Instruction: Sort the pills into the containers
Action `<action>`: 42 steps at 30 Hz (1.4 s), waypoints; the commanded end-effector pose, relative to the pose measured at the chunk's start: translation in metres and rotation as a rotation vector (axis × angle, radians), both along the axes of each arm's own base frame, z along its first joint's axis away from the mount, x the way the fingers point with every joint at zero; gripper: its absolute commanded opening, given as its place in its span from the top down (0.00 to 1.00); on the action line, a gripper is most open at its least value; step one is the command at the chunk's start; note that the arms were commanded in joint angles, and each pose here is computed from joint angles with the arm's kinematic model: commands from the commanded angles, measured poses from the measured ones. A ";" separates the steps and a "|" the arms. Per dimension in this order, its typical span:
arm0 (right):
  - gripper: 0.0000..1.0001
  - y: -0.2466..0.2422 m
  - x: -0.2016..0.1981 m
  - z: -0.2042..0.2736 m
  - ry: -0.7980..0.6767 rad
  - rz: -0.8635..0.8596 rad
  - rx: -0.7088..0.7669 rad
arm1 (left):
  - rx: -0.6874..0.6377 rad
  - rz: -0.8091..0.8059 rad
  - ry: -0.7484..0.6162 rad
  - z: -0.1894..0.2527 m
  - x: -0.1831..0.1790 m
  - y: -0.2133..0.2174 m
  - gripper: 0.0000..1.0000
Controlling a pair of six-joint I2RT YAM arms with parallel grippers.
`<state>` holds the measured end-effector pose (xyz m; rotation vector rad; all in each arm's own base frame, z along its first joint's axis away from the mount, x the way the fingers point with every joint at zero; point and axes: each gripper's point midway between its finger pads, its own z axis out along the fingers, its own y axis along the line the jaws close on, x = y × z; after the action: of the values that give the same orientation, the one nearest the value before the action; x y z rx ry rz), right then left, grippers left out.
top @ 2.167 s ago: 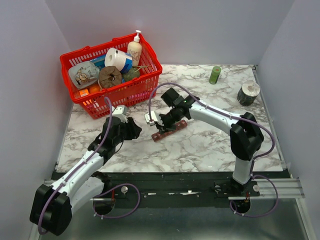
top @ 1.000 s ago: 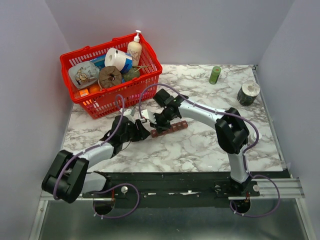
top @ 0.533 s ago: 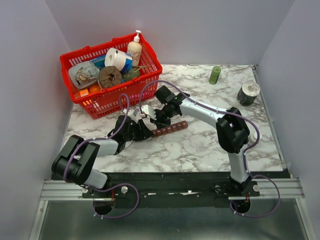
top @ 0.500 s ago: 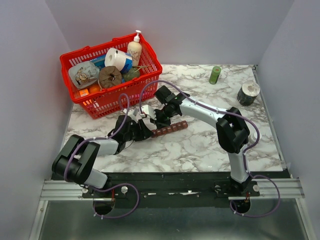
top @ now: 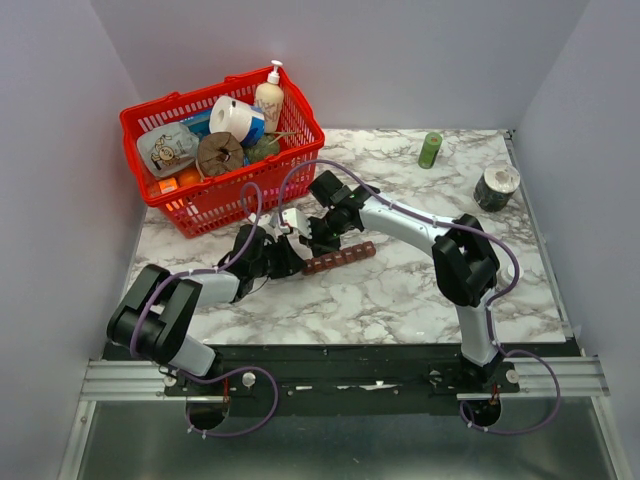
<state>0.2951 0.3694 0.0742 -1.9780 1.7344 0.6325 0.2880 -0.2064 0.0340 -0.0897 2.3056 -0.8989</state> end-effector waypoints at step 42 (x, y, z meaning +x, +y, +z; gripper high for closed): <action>0.00 -0.113 0.026 0.130 -0.049 -0.341 0.360 | 0.013 0.023 -0.439 0.146 -0.006 0.028 0.01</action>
<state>0.3094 0.2776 0.1550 -1.6804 1.7346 0.6640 0.2882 -0.1986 0.1493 0.0343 2.0035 -0.9096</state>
